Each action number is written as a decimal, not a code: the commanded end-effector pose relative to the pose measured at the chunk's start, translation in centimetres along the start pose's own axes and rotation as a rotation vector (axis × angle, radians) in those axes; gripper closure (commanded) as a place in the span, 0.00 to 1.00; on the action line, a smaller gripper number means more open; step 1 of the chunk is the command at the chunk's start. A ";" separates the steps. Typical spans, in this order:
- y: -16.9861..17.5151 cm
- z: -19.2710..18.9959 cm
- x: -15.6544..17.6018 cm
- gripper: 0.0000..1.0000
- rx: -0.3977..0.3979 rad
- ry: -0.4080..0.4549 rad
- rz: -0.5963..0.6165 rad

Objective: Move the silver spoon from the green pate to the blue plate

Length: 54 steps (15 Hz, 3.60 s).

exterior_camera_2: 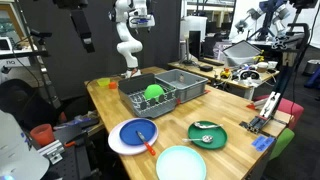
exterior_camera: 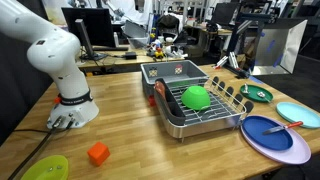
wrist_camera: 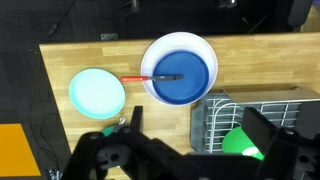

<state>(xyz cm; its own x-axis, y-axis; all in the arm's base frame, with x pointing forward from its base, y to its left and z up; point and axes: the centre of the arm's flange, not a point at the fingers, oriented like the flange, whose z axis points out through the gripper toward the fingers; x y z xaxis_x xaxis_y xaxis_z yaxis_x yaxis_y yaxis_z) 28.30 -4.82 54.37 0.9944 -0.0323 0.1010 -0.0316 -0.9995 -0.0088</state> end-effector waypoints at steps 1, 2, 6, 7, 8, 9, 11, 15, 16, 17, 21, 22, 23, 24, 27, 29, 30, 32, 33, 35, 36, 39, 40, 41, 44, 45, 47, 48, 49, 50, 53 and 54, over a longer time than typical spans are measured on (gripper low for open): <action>0.0 0.0 0.0 0.00 0.000 0.000 0.000; 0.0 0.0 0.0 0.00 0.000 0.000 0.000; 0.0 0.0 0.0 0.00 0.000 0.000 0.000; 0.0 0.0 0.0 0.00 0.000 0.000 0.000; 0.0 0.0 0.0 0.00 0.000 0.000 0.000; -0.2 0.1 0.3 0.00 0.001 -0.008 -0.003; -0.8 0.4 1.0 0.00 -0.012 -0.009 -0.003; -2.2 1.3 3.4 0.00 -0.018 0.033 0.039; -2.4 1.7 4.3 0.00 -0.015 0.046 0.064; -2.5 2.2 5.1 0.00 -0.013 0.056 0.088; -2.2 4.9 8.6 0.00 -0.001 0.085 0.166; -1.9 5.7 9.5 0.00 -0.006 0.088 0.192; -2.3 5.0 7.5 0.00 -0.009 0.091 0.149; -2.1 5.7 8.2 0.00 -0.010 0.089 0.164; -1.9 5.9 8.9 0.00 -0.011 0.088 0.175; -1.9 5.7 8.9 0.00 -0.010 0.094 0.175; -1.9 5.7 8.9 0.00 -0.010 0.094 0.176; -1.9 5.7 8.9 0.00 -0.010 0.094 0.176; -1.9 5.7 8.9 0.00 -0.010 0.094 0.176; -1.2 5.7 10.8 0.00 -0.025 0.085 0.198; -0.8 5.9 11.4 0.00 -0.027 0.078 0.202; 1.2 7.7 14.0 0.00 -0.039 0.032 0.217; 1.9 8.7 14.8 0.00 -0.044 0.011 0.223; 2.4 9.7 15.5 0.00 -0.042 -0.011 0.228; 3.3 12.8 17.7 0.00 -0.033 -0.090 0.202; 3.4 13.7 18.6 0.00 -0.028 -0.110 0.195; 3.7 15.3 20.4 0.00 -0.028 -0.141 0.196; 3.8 16.1 21.1 0.00 -0.020 -0.172 0.200; 3.8 16.6 21.7 0.00 -0.013 -0.192 0.203; 3.9 17.1 22.2 0.00 -0.003 -0.211 0.215; 3.3 17.6 21.6 0.00 -0.012 -0.182 0.226; 3.4 17.5 21.8 0.00 -0.009 -0.186 0.228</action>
<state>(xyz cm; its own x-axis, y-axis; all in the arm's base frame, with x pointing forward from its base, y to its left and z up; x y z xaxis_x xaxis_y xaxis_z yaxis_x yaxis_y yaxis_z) 51.70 -8.78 39.12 0.9628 -0.2558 -0.0871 -0.2568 -0.9665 -0.0014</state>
